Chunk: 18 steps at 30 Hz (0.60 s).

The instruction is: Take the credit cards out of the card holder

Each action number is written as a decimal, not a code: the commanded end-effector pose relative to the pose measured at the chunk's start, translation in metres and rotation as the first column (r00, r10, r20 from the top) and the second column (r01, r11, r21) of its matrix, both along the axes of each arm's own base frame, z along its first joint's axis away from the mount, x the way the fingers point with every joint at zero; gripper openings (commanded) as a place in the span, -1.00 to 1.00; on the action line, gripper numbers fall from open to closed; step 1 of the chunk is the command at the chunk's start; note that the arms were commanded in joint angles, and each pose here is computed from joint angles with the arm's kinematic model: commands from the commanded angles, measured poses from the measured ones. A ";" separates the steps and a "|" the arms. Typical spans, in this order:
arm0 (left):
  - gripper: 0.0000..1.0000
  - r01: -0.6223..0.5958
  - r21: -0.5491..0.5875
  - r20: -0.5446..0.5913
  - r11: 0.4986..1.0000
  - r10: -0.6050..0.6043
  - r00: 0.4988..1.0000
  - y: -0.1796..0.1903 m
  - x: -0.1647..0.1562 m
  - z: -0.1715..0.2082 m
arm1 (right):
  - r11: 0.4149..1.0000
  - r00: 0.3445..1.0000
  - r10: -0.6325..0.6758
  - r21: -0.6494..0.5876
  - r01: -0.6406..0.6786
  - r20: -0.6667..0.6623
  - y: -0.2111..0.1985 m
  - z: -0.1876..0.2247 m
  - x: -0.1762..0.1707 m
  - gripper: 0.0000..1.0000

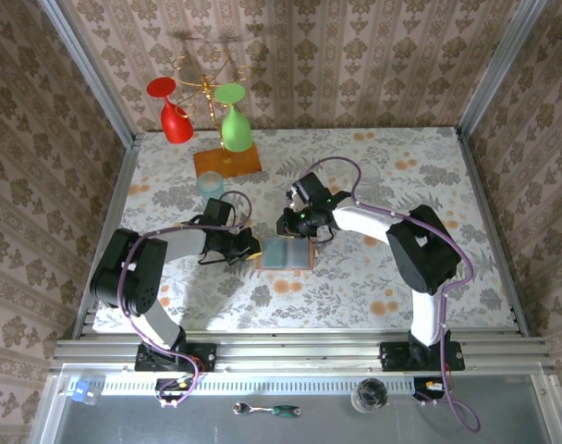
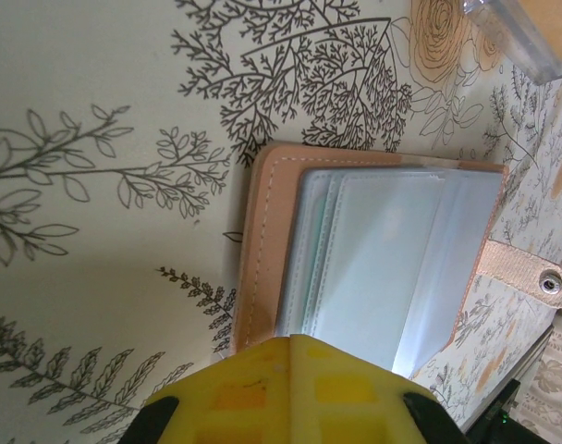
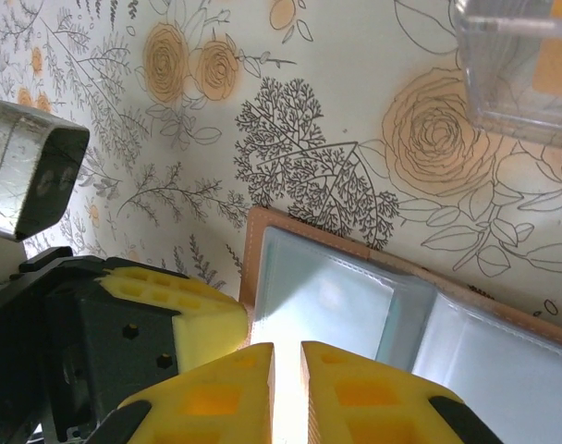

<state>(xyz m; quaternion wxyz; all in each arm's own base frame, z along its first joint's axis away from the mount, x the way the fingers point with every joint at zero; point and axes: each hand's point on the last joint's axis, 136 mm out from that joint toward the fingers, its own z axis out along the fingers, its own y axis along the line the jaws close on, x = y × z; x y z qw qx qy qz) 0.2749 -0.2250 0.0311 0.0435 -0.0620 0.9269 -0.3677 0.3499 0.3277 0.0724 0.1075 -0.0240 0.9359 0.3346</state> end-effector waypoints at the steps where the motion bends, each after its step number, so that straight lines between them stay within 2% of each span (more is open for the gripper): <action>1: -0.99 0.008 0.012 0.006 1.000 -0.008 1.000 0.003 0.000 -0.002 | 0.998 1.000 -0.005 0.056 0.004 0.014 0.006 0.019 -0.003 -0.69; 18: -1.00 0.019 0.040 -0.025 0.999 -0.018 1.000 0.006 -0.006 -0.015 | 0.999 0.999 -0.005 0.053 0.007 -0.046 0.011 0.008 -0.010 -0.68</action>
